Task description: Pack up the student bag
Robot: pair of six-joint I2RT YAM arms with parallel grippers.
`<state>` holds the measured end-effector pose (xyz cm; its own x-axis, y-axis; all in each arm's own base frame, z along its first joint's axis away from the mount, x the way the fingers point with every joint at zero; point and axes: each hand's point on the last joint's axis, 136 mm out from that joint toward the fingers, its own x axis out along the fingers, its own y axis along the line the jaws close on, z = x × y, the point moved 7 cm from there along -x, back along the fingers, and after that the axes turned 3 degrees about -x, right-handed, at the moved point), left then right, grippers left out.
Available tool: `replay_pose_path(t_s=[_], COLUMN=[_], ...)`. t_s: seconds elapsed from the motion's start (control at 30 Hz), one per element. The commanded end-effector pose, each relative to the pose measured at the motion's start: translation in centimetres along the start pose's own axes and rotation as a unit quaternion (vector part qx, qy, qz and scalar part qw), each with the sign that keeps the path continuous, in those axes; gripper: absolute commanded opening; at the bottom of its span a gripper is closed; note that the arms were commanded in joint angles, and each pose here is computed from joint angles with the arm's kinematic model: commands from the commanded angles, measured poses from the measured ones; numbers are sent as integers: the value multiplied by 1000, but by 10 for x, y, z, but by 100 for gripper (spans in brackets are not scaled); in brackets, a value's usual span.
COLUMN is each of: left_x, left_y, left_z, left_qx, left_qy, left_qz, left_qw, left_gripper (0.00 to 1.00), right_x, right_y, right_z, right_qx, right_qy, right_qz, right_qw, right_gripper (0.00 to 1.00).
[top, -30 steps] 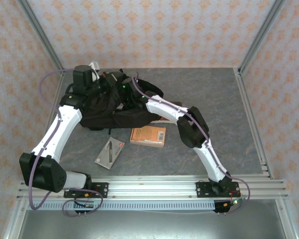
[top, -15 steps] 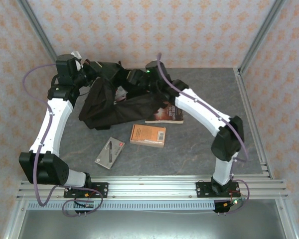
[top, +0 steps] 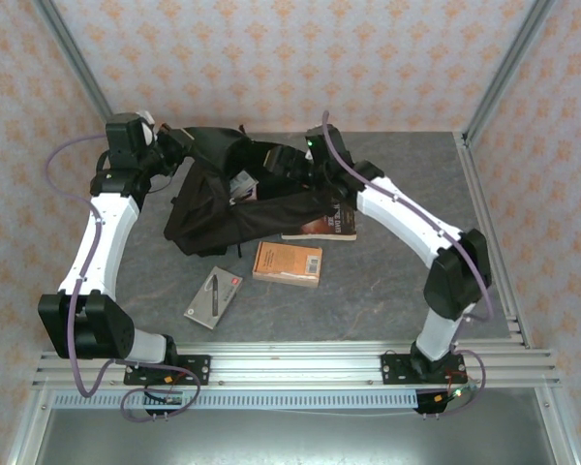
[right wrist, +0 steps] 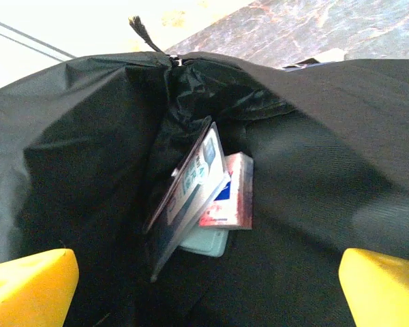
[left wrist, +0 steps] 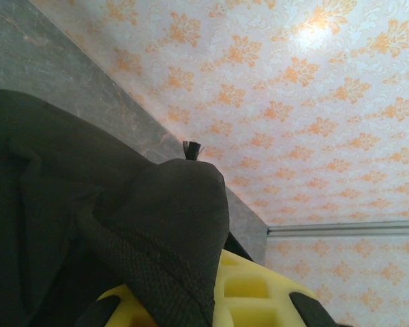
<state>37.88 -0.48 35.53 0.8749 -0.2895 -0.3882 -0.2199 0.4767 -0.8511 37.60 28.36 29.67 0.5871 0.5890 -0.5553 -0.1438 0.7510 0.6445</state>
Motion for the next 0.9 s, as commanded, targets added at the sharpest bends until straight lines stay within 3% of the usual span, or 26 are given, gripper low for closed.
replay_pose_path(t_s=[0.0,0.17,0.23,0.33,0.6,0.87], left_x=[-7,-7,-10,-15,-25,2], left_y=[-27,-21,-15,-7,33,60], left_z=[14,11,15,25,56,55], left_qx=[32,43,38,27,-23,-40], left_qy=[-53,-58,-72,-93,-155,-121], left_qz=[-56,-31,-17,-2,64,81], left_qw=[996,997,997,995,986,988], left_gripper=[0,0,0,0,0,0], right_x=[24,58,60,46,-3,-29], right_y=[11,48,69,88,62,-6], right_z=[8,27,38,52,42,-6], right_qx=[29,94,105,98,27,-21], right_qy=[30,47,46,30,-9,12], right_qz=[49,171,225,242,128,-12], right_qw=[998,980,968,965,991,1000], right_gripper=[98,97,96,96,95,93])
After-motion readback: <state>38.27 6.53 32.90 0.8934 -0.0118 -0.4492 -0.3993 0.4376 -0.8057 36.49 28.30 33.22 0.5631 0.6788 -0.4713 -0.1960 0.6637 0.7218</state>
